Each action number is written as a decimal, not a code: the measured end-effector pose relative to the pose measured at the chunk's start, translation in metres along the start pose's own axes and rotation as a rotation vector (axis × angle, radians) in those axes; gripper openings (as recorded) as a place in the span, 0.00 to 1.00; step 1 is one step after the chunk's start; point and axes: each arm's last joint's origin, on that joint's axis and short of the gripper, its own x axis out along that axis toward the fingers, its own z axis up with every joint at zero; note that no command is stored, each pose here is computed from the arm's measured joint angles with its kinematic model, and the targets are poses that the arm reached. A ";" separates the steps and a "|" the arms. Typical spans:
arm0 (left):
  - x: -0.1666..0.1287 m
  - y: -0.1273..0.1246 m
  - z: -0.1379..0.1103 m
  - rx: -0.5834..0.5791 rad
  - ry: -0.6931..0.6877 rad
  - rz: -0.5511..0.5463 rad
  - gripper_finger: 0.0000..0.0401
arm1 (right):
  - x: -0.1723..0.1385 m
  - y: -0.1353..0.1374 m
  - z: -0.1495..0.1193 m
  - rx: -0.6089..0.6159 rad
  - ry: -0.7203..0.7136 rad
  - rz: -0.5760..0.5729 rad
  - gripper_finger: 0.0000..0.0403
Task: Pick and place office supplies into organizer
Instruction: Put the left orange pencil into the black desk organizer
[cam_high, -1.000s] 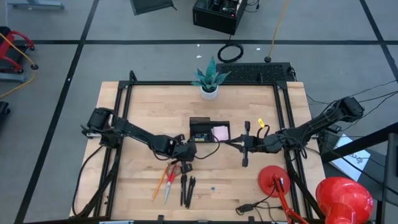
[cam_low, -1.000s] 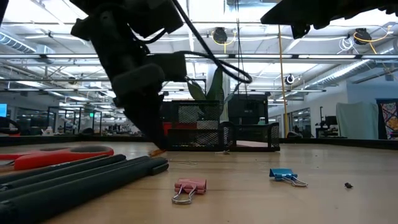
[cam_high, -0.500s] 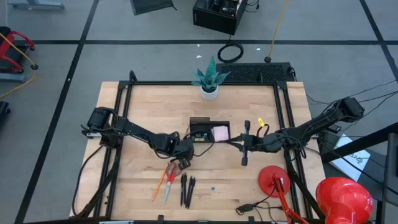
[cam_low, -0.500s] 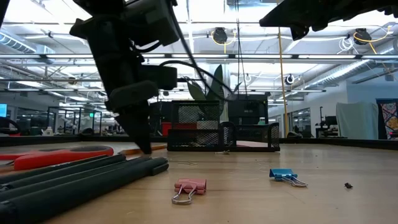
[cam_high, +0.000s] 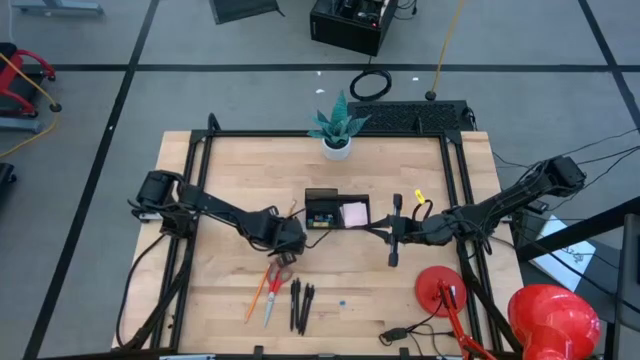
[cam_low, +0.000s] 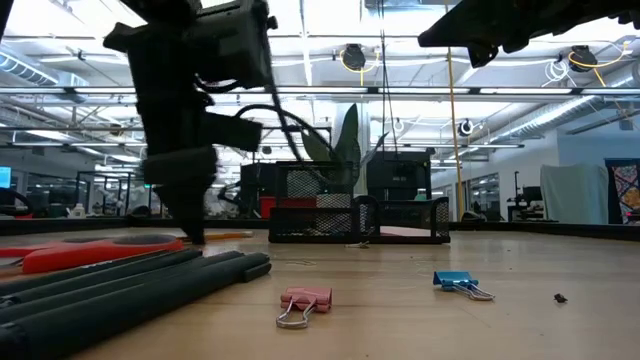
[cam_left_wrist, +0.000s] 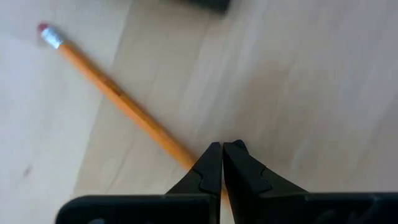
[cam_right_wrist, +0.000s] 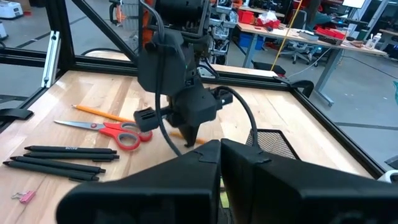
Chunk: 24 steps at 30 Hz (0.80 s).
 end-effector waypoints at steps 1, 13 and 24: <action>-0.001 0.002 -0.002 0.000 0.021 0.017 0.06 | 0.000 0.000 0.000 -0.001 0.001 0.000 0.01; -0.010 0.006 -0.008 0.086 0.041 0.125 0.06 | 0.000 0.000 0.000 -0.006 0.002 0.000 0.01; -0.073 0.052 0.040 -0.209 -0.168 -0.019 0.06 | 0.000 0.000 0.000 -0.025 -0.005 -0.001 0.01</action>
